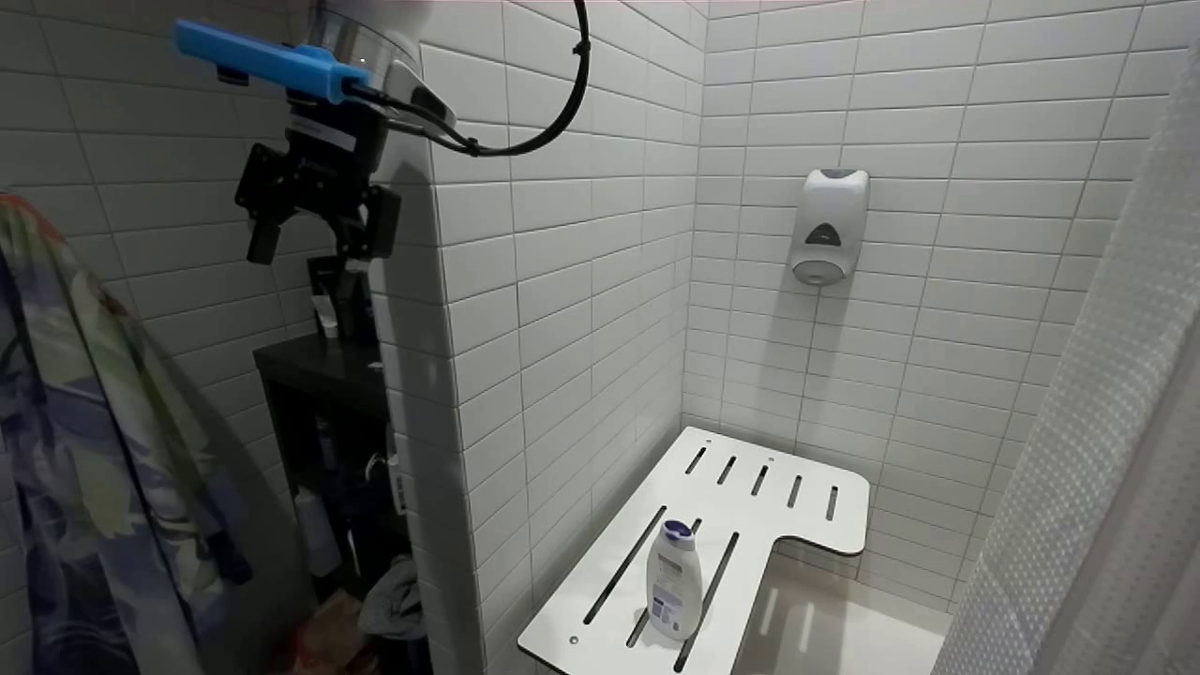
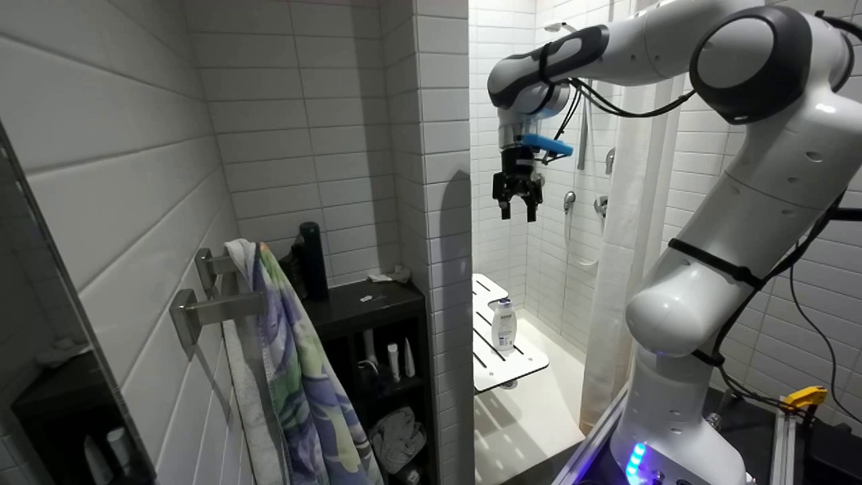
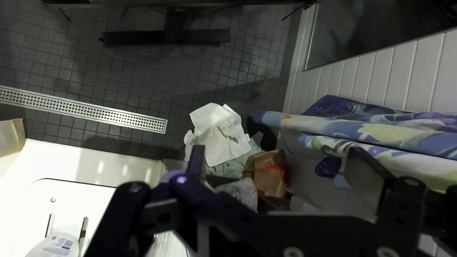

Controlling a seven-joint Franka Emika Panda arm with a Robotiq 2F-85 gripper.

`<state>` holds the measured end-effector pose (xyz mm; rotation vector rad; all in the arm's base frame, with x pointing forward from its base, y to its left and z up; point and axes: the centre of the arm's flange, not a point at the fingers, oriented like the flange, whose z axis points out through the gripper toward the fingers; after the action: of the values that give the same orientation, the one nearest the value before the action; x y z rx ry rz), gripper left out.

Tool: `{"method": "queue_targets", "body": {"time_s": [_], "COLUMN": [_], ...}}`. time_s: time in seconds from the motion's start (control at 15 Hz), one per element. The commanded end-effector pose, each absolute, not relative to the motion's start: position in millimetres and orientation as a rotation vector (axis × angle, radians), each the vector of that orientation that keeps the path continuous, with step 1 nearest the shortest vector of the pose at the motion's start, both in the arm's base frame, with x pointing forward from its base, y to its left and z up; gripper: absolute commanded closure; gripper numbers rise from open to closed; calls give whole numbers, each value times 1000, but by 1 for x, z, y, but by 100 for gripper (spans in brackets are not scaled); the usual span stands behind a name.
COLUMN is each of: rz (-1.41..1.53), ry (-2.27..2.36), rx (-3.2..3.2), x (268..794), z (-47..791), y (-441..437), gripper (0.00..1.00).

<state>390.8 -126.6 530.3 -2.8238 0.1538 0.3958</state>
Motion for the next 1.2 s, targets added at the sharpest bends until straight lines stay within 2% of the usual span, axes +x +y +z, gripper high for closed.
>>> {"method": "queue_targets", "body": {"time_s": [0.0, 1.13], "rz": [396, 413], "ry": [154, 134], "rx": [-2824, -2829], "x": [391, 392], "z": [530, 529], "y": [-127, -124], "gripper": [0, 0]}}
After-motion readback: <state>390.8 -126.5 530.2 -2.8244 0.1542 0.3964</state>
